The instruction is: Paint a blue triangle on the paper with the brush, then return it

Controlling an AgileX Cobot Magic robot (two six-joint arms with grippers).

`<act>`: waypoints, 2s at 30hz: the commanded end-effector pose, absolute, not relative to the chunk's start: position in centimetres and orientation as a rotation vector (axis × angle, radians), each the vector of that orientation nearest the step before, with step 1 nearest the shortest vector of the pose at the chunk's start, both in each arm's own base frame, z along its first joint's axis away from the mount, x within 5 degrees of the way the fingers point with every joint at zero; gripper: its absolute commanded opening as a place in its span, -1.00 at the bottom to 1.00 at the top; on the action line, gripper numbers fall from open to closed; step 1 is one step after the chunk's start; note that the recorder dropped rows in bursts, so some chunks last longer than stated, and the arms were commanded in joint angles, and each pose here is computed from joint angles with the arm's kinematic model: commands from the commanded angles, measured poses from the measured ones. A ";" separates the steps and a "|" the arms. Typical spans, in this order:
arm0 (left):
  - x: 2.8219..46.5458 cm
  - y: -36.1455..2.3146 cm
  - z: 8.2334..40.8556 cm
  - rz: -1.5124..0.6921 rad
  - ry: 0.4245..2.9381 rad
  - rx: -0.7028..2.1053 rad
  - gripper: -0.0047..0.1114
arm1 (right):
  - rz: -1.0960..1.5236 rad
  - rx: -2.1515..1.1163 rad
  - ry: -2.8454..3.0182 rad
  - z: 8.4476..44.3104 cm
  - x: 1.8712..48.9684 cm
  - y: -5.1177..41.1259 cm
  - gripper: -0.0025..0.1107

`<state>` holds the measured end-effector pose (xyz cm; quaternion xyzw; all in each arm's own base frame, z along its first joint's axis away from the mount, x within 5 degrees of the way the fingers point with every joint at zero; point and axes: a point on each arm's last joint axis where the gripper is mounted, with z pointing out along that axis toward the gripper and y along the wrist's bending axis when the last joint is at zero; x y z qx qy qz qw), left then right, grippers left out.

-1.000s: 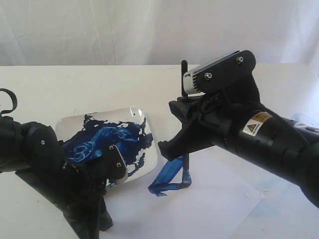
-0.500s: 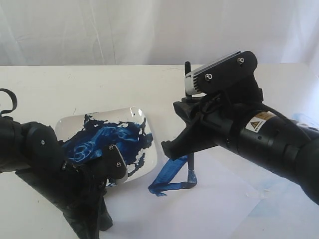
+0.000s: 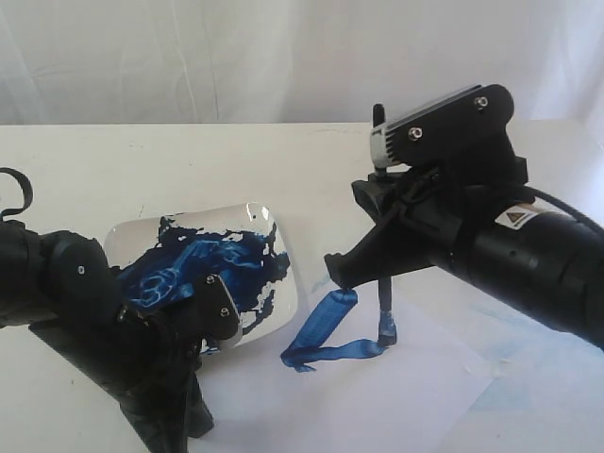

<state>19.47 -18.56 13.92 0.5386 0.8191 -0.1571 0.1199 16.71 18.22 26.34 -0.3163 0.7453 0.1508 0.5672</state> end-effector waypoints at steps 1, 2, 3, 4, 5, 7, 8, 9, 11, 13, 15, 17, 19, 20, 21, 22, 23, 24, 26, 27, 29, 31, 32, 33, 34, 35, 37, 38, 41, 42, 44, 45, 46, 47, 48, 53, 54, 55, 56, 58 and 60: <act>19.1 -18.6 13.3 -0.474 2.424 1.592 -0.92 | 0.289 -0.703 1.744 27.0 16.6 17.2 -0.96; 19.1 -18.6 13.3 -0.474 2.424 1.592 -0.92 | 0.277 -0.693 1.752 27.0 16.7 17.0 -0.96; 19.1 -18.6 13.3 -0.474 2.424 1.592 -0.92 | 0.254 -0.676 1.753 27.2 16.7 16.7 -0.96; 19.1 -18.6 13.3 -0.474 2.424 1.592 -0.92 | 0.251 -0.662 1.751 27.4 16.7 16.5 -0.96; 19.1 -18.6 13.3 -0.474 2.424 1.592 -0.92 | 0.249 -0.642 1.737 27.8 16.6 16.3 -0.96; 19.1 -18.6 13.3 -0.474 2.424 1.592 -0.92 | 0.246 -0.610 1.712 28.4 16.5 15.8 -0.96; 19.1 -18.6 13.3 -0.474 2.424 1.592 -0.92 | 0.249 -0.599 1.705 28.7 16.4 15.7 -0.96; 19.1 -18.6 13.3 -0.474 2.424 1.592 -0.92 | 0.271 -0.572 1.699 28.9 16.3 15.6 -0.96; 19.1 -18.6 13.3 -0.474 2.424 1.592 -0.92 | 0.320 -0.511 1.703 29.2 16.3 15.6 -0.96; 19.1 -18.6 13.3 -0.474 2.424 1.592 -0.92 | 0.365 -0.439 1.708 29.3 16.6 15.7 -0.96; 19.1 -18.6 13.3 -0.474 2.424 1.592 -0.92 | 0.383 -0.418 1.693 29.4 16.8 16.0 -0.96; 19.1 -18.6 13.3 -0.474 2.424 1.592 -0.92 | 0.385 -0.422 1.671 29.3 17.2 16.6 -0.96; 19.1 -18.6 13.3 -0.474 2.424 1.592 -0.92 | 0.382 -0.452 1.649 29.1 17.7 17.4 -0.96; 19.1 -18.6 13.3 -0.474 2.424 1.592 -0.92 | 0.380 -0.460 1.640 29.0 18.0 17.8 -0.96; 19.1 -18.6 13.3 -0.474 2.424 1.592 -0.92 | 0.374 -0.470 1.646 28.6 18.2 18.2 -0.96; 19.1 -18.6 13.3 -0.474 2.424 1.592 -0.92 | 0.361 -0.474 1.646 28.4 18.6 18.5 -0.96; 19.1 -18.6 13.3 -0.474 2.424 1.592 -0.92 | 0.347 -0.470 1.646 28.2 18.9 18.8 -0.96; 19.1 -18.6 13.3 -0.474 2.424 1.592 -0.92 | 0.335 -0.466 1.645 28.0 19.2 19.0 -0.96; 19.1 -18.6 13.3 -0.474 2.424 1.592 -0.92 | 0.310 -0.457 1.645 27.5 19.7 19.4 -0.96; 19.1 -18.6 13.3 -0.474 2.424 1.592 -0.92 | 0.305 -0.458 1.647 27.4 19.8 19.5 -0.96; 19.1 -18.6 13.3 -0.474 2.424 1.592 -0.92 | 0.315 -0.447 1.658 27.2 20.1 19.9 -0.96; 19.1 -18.6 13.3 -0.474 2.424 1.592 -0.92 | 0.342 -0.427 1.669 27.0 20.3 20.2 -0.96; 19.1 -18.6 13.3 -0.474 2.424 1.592 -0.92 | 0.350 -0.420 1.675 26.9 20.4 20.4 -0.96; 19.1 -18.6 13.3 -0.474 2.424 1.592 -0.92 | 0.352 -0.419 1.675 26.9 20.4 20.4 -0.96; 19.1 -18.6 13.3 -0.474 2.424 1.592 -0.92 | 0.349 -0.419 1.677 26.7 20.5 20.5 -0.96; 19.1 -18.6 13.3 -0.474 2.424 1.592 -0.92 | 0.348 -0.417 1.674 26.8 20.6 20.6 -0.96; 19.1 -18.6 13.3 -0.474 2.424 1.592 -0.92 | 0.342 -0.414 1.672 26.7 20.7 20.6 -0.96; 19.1 -18.6 13.3 -0.474 2.424 1.592 -0.92 | 0.338 -0.412 1.670 26.7 20.7 20.6 -0.96; 19.1 -18.6 13.3 -0.474 2.424 1.592 -0.92 | 0.333 -0.417 1.678 26.4 20.8 20.8 -0.96; 19.1 -18.6 13.3 -0.474 2.424 1.592 -0.92 | 0.332 -0.419 1.680 26.3 20.8 20.8 -0.96; 19.1 -18.6 13.3 -0.474 2.424 1.592 -0.92 | 0.329 -0.421 1.687 26.0 20.9 20.9 -0.96; 19.1 -18.6 13.3 -0.474 2.424 1.592 -0.92 | 0.332 -0.418 1.690 26.0 20.9 20.9 -0.96; 19.1 -18.6 13.3 -0.474 2.424 1.592 -0.92 | 0.336 -0.414 1.693 25.9 21.0 20.9 -0.96; 19.1 -18.6 13.3 -0.474 2.424 1.592 -0.92 | 0.345 -0.403 1.697 25.9 21.0 20.9 -0.96; 19.1 -18.6 13.3 -0.474 2.424 1.592 -0.92 | 0.345 -0.403 1.697 25.9 21.0 20.9 -0.96; 19.1 -18.6 13.3 -0.474 2.424 1.592 -0.92 | 0.346 -0.402 1.699 25.9 21.0 20.9 -0.96; 19.1 -18.6 13.3 -0.474 2.424 1.592 -0.92 | 0.346 -0.402 1.699 25.9 21.0 20.9 -0.96; 19.1 -18.6 13.3 -0.474 2.424 1.592 -0.92 | 0.346 -0.402 1.699 25.9 21.0 20.9 -0.96; 19.1 -18.6 13.3 -0.474 2.424 1.592 -0.92 | 0.345 -0.401 1.698 25.9 21.0 20.9 -0.96; 19.1 -18.6 13.3 -0.474 2.424 1.592 -0.92 | 0.345 -0.401 1.698 25.9 21.0 20.9 -0.96; 19.1 -18.6 13.3 -0.474 2.424 1.592 -0.92 | 0.348 -0.395 1.693 26.1 21.0 21.0 -0.96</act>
